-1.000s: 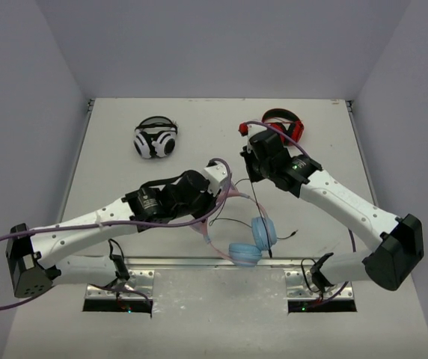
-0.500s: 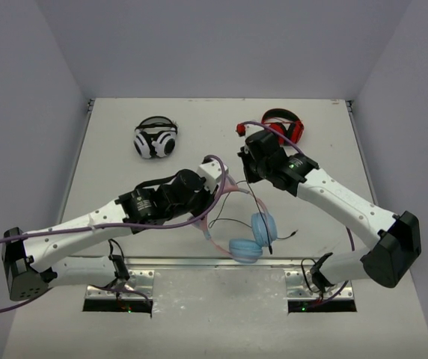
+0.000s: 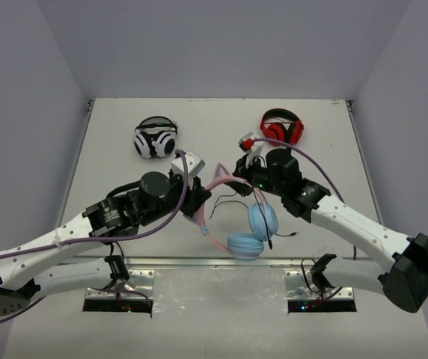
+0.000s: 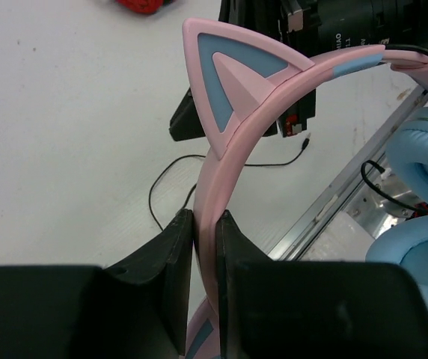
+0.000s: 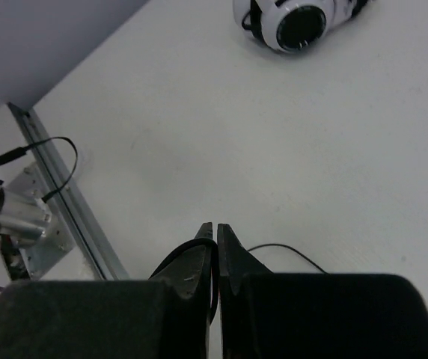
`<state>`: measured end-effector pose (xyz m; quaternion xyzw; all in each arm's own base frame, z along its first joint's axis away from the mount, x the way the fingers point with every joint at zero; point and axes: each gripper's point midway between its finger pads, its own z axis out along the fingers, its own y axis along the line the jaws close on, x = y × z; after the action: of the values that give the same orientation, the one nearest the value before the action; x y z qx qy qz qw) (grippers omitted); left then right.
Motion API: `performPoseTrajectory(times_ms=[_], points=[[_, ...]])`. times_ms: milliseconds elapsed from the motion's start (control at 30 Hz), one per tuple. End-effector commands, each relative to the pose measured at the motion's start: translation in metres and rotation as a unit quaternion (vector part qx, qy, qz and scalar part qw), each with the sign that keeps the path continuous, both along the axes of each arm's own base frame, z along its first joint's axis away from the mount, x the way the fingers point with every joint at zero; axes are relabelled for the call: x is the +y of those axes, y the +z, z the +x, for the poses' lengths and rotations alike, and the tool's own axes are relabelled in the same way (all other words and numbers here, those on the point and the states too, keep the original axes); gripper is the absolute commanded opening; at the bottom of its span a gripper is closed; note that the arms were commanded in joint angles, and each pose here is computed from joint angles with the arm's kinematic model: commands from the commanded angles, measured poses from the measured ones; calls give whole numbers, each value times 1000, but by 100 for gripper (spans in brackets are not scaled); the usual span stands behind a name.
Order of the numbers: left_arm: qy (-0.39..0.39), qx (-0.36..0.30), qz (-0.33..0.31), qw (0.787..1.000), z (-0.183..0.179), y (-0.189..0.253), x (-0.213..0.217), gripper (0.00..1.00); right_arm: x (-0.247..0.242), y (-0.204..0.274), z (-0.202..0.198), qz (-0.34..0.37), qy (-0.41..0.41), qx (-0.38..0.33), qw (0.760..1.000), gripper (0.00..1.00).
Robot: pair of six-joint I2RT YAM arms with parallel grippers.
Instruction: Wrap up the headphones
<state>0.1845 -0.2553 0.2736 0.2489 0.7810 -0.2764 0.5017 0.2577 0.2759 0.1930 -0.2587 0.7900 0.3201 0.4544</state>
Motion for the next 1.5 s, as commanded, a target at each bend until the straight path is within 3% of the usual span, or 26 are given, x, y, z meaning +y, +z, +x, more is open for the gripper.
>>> performPoseTrajectory(times_ms=[0,233,333,467,767,1033,1267,1367,1433,1467], points=[[-53,-44,-157,985,-15,83,-27,0,27,66,-3,113,56,-77,989,3],[-44,-50,-220,973,-19,107,-22,0,38,84,-10,171,81,-81,979,7],[-46,-62,-258,963,-23,128,-16,0,42,87,-14,198,95,-86,972,13],[-40,-73,-286,955,-25,148,-9,0,50,90,-16,228,110,-85,964,32],[49,-78,-324,941,-8,172,20,0,61,80,-12,251,121,-72,958,35],[135,-96,-390,906,4,210,60,0,73,40,-7,250,132,-36,959,28],[218,-99,-412,879,20,229,86,0,85,32,-17,295,171,-12,940,26],[274,-98,-407,866,32,225,98,0,84,23,-17,291,163,-2,943,15],[319,-101,-406,850,39,232,112,0,80,16,-22,286,160,5,945,1],[336,-101,-399,847,44,227,113,0,79,12,-23,285,159,10,945,1]])
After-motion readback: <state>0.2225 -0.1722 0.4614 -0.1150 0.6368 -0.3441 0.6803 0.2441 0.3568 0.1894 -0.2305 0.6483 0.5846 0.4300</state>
